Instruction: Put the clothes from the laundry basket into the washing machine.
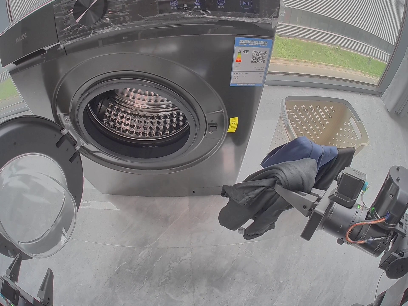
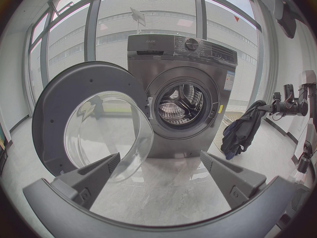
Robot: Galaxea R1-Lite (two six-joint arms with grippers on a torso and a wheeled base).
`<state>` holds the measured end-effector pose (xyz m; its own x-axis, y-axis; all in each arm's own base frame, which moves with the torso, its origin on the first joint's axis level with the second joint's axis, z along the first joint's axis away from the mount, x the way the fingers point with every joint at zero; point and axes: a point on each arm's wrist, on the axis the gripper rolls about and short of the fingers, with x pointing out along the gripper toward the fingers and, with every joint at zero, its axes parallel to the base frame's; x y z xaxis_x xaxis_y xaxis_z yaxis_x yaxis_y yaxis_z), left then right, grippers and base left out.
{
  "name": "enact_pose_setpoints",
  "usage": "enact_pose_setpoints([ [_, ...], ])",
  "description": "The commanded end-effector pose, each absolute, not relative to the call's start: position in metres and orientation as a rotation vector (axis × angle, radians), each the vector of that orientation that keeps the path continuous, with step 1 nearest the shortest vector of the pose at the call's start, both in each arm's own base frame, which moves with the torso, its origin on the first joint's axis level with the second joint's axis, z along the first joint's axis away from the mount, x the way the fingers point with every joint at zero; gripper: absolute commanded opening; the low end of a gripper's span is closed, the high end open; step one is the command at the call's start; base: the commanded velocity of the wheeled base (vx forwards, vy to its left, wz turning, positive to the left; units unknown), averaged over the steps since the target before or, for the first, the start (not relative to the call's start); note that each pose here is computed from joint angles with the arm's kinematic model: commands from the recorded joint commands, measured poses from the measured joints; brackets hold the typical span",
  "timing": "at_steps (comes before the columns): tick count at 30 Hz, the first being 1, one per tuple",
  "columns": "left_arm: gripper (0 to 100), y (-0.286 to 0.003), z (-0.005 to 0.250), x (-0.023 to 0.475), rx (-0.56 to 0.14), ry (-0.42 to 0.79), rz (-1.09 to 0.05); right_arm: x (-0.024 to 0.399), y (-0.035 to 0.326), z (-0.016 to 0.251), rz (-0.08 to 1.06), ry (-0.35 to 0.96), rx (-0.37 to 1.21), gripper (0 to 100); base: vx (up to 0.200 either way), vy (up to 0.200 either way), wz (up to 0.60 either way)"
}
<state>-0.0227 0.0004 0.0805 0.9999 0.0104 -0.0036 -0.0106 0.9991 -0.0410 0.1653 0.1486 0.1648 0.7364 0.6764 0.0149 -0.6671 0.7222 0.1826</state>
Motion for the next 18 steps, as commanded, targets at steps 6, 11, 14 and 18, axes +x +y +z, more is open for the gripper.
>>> enact_pose_setpoints([
  [6,100,0.0004,0.0762,-0.0224,-0.041,0.007,0.011,0.1680,0.1507,0.1626,0.740,0.059,0.182,0,0.000,0.033,0.00],
  [11,100,0.0004,0.0762,-0.0224,-0.041,0.007,0.011,0.1674,0.1502,0.1611,0.739,0.064,0.179,0,0.000,0.200,0.00],
  [14,100,0.0004,0.0762,-0.0224,-0.041,0.007,0.011,0.1678,0.1506,0.1622,0.740,0.059,0.179,0,0.000,0.200,0.00],
  [18,100,0.0004,0.0762,-0.0224,-0.041,0.007,0.011,0.1669,0.1497,0.1601,0.741,0.061,0.158,0,0.000,0.200,0.00],
])
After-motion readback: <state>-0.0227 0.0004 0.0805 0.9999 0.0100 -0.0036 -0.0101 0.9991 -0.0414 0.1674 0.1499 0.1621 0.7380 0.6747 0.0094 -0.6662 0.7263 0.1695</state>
